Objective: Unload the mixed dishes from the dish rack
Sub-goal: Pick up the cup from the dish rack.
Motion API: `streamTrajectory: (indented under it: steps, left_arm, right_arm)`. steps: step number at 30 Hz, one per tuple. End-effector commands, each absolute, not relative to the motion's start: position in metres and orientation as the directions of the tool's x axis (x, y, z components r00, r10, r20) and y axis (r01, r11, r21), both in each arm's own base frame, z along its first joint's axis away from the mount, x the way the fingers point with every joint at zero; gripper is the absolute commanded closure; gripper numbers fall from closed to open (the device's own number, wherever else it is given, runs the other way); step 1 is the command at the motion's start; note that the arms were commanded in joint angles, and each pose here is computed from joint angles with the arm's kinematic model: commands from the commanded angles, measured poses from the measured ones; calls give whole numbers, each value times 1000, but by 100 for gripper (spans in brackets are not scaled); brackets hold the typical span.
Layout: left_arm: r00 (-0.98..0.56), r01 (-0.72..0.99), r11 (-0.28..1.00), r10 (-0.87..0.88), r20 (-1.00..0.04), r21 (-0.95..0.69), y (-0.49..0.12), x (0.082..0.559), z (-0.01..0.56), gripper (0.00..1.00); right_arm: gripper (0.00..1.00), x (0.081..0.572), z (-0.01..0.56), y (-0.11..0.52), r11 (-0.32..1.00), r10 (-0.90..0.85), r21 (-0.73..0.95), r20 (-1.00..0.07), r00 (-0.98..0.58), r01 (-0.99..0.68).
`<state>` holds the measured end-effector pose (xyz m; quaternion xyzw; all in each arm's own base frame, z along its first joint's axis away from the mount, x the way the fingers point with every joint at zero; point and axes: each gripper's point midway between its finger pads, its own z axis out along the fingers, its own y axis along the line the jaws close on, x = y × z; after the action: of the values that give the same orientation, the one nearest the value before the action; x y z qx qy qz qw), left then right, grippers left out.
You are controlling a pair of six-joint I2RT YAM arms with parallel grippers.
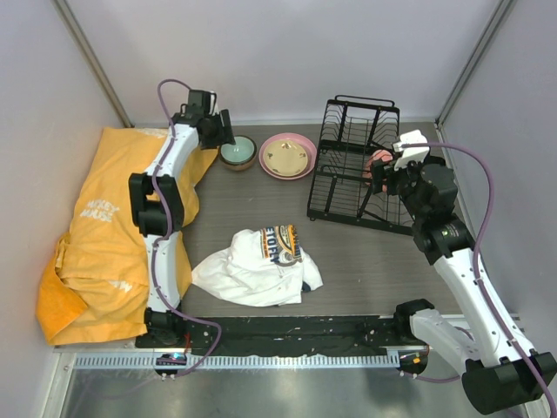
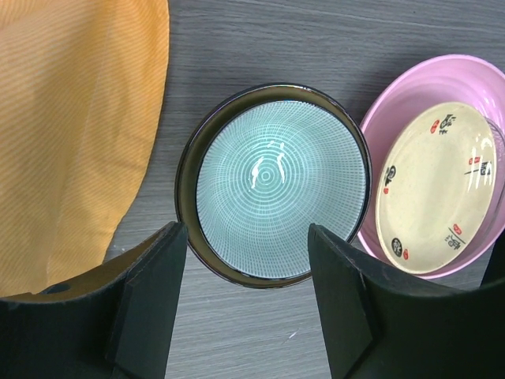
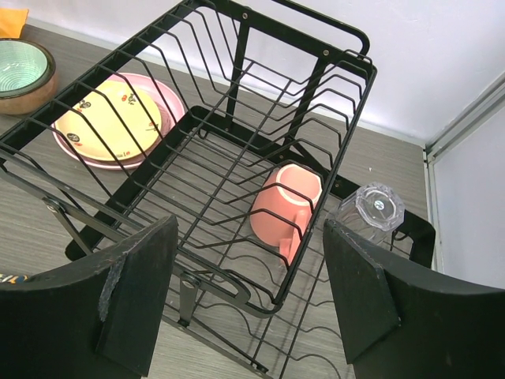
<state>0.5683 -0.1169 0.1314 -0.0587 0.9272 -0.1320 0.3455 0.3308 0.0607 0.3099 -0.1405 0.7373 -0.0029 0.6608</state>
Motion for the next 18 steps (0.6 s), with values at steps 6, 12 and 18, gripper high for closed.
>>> streamTrajectory:
  steps: [6,12,18]
  left_arm:
    - [-692,31,960,-180,-699,-278,-117,560,184,33]
    - [-646,77,959,-160,-746,-272,-116,542,219,26]
    - [-581,142,959,-120,-805,-246,-114,511,260,17]
  right_arm:
    - [21,328,339,38,973,-219,-216,-975,-30,-76]
    - [18,320,357,13,969,-243,-243,-970,-12,52]
    - [10,317,360,0,965,-237,-237,-971,-15,110]
